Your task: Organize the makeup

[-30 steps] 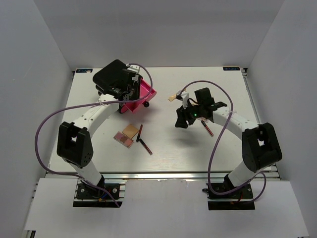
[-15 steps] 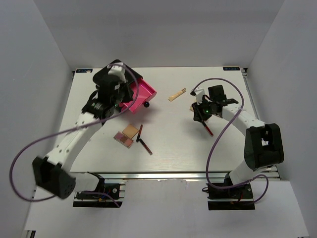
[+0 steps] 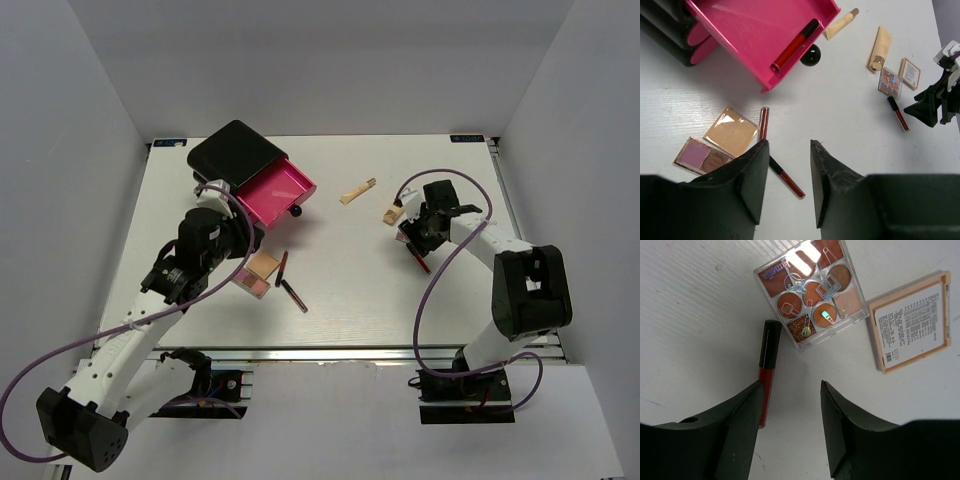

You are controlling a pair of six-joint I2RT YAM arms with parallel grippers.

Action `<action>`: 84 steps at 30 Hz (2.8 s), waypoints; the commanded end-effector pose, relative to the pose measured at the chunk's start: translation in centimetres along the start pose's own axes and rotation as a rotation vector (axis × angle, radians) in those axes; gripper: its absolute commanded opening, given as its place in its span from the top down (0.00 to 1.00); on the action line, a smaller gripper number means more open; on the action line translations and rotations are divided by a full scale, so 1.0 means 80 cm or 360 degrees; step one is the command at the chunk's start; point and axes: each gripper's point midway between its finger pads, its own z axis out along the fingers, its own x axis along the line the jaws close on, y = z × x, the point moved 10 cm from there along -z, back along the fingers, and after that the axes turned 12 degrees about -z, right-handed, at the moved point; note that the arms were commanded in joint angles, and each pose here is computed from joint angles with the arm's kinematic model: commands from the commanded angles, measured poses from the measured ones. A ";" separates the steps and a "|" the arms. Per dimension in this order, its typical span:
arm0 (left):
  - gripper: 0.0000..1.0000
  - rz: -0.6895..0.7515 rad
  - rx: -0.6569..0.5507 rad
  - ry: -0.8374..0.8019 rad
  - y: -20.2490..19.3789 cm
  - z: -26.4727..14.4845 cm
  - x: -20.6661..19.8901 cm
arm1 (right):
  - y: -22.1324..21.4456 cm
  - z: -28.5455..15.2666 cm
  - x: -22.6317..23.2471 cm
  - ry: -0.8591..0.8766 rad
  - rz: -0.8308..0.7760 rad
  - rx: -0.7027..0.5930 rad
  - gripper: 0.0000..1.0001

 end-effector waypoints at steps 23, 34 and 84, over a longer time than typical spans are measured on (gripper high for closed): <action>0.46 -0.0113 0.0109 0.0059 -0.052 0.006 0.037 | -0.038 0.046 0.037 0.0317 0.0021 0.0096 0.95; 0.45 -0.0115 0.0146 0.0091 -0.069 0.010 0.052 | 0.054 -0.026 0.057 0.0852 -0.0555 -0.0735 1.00; 0.54 0.0183 0.0307 0.0231 -0.124 0.078 0.028 | 0.340 -0.142 0.054 -0.0044 -0.0655 -0.1687 0.48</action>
